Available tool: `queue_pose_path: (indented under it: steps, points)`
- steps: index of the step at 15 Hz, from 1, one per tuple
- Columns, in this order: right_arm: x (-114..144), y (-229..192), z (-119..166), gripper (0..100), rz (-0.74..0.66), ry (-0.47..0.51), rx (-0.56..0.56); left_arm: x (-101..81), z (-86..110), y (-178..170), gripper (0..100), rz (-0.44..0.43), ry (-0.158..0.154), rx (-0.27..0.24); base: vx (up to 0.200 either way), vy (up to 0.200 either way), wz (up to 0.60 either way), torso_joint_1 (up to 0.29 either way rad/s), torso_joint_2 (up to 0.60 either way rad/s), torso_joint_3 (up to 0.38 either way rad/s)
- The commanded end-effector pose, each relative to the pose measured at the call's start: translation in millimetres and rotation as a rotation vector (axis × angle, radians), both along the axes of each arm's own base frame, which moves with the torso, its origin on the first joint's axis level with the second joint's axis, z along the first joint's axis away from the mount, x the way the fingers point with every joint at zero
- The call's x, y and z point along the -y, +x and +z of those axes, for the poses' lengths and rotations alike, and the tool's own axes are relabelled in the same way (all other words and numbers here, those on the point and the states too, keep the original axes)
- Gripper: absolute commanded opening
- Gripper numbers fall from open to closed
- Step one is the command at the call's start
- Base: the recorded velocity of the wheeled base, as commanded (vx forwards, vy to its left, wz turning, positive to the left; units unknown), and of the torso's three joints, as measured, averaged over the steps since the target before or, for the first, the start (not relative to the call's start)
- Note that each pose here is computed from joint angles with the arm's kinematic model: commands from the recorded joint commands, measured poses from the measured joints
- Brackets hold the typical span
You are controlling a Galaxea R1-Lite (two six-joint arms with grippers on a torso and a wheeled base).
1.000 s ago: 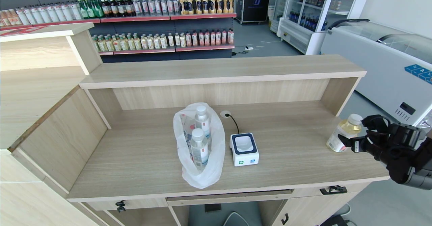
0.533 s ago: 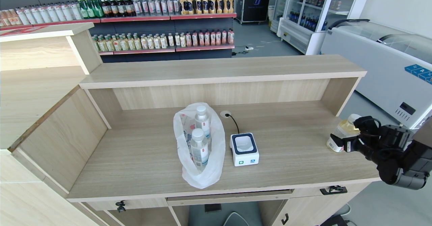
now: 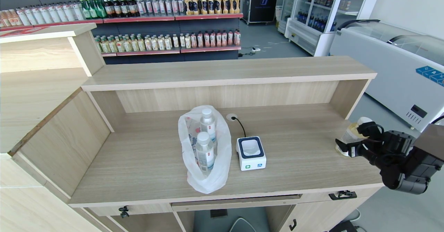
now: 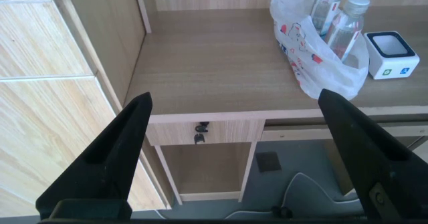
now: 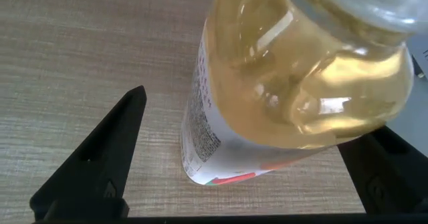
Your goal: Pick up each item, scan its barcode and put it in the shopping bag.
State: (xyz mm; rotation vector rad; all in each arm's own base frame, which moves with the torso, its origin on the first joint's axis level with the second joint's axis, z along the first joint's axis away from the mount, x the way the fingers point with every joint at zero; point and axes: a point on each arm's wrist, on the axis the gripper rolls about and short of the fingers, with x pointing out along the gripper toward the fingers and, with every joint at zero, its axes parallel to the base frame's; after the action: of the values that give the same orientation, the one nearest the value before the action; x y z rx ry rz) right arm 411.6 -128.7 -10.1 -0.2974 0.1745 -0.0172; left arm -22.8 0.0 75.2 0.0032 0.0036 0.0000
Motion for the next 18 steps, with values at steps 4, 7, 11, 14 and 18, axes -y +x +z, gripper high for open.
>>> queue_pose_path:
  steps: [4, 7, 11, 14, 18]
  points:
    - [3.3, 15.9, -7.9, 100, 0.005, -0.002, 0.029, 0.0, 0.0, 0.0, 100, 0.000, 0.000, 0.001, 0.000, 0.000, 0.00, 0.000, 0.00, 0.000]
    - [2.8, 19.5, -11.4, 100, 0.044, 0.003, 0.034, 0.0, 0.0, 0.0, 100, 0.000, 0.000, 0.001, 0.000, 0.000, 0.00, 0.000, 0.00, 0.000]
    - [3.0, 22.6, -14.4, 100, 0.050, 0.004, 0.028, 0.0, 0.0, 0.0, 100, 0.000, 0.000, 0.001, 0.000, 0.000, 0.00, 0.000, 0.00, 0.000]
    - [2.1, 31.6, -9.8, 100, 0.058, 0.000, 0.040, 0.0, 0.0, 0.0, 100, 0.000, 0.000, 0.001, 0.000, 0.000, 0.00, 0.000, 0.00, 0.000]
    - [-4.7, 41.2, -3.2, 0, 0.078, -0.005, 0.056, 0.0, 0.0, 0.0, 100, 0.000, 0.000, 0.001, 0.000, 0.000, 0.00, 0.000, 0.00, 0.000]
